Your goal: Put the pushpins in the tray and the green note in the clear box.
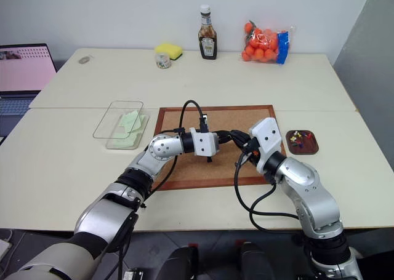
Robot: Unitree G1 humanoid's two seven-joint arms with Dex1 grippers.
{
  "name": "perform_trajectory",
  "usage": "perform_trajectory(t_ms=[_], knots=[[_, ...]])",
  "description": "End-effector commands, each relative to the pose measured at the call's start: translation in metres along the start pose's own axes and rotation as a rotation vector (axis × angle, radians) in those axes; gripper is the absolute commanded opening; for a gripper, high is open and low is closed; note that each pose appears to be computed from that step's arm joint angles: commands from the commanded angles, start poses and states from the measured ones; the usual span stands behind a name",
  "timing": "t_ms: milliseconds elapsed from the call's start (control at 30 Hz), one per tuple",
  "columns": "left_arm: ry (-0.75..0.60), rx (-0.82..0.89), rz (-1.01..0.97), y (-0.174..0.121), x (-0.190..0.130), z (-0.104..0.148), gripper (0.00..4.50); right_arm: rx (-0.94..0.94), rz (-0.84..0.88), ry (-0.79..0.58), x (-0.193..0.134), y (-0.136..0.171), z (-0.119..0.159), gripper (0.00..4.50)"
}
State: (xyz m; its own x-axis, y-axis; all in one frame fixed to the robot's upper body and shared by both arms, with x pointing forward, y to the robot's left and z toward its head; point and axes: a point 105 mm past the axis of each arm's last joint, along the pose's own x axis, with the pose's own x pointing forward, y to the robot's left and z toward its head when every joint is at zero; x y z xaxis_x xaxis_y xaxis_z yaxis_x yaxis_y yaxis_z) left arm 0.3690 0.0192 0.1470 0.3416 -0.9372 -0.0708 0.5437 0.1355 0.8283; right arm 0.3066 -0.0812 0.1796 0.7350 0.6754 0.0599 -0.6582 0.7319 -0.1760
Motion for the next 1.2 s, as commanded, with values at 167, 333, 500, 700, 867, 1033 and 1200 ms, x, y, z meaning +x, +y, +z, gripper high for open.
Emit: perform_trajectory(t_ms=[167,333,500,700,867,1033,1200], knots=[[-0.008,0.016,-0.007,0.0,-0.002,0.001,0.02,0.022,-0.081,-0.115,-0.004,-0.012,0.029,0.0],[-0.003,0.011,-0.02,-0.004,-0.003,0.0,0.02,0.056,-0.129,-0.138,-0.005,-0.02,0.033,0.0],[0.002,0.007,-0.027,-0.006,-0.004,-0.002,0.02,0.071,-0.164,-0.15,-0.01,-0.028,0.036,0.0],[0.018,-0.102,0.053,0.005,-0.016,-0.007,0.02,0.035,-0.295,-0.095,-0.038,-0.056,0.029,0.0],[0.009,-0.137,0.079,0.016,-0.028,0.002,0.02,-0.029,-0.402,0.074,-0.074,-0.084,-0.008,0.0],[0.013,-0.139,0.093,0.022,-0.034,0.011,0.02,-0.099,-0.517,0.22,-0.092,-0.117,-0.039,0.0],[0.02,-0.15,0.112,0.027,-0.036,0.016,0.02,-0.108,-0.595,0.3,-0.092,-0.146,-0.062,0.0]])
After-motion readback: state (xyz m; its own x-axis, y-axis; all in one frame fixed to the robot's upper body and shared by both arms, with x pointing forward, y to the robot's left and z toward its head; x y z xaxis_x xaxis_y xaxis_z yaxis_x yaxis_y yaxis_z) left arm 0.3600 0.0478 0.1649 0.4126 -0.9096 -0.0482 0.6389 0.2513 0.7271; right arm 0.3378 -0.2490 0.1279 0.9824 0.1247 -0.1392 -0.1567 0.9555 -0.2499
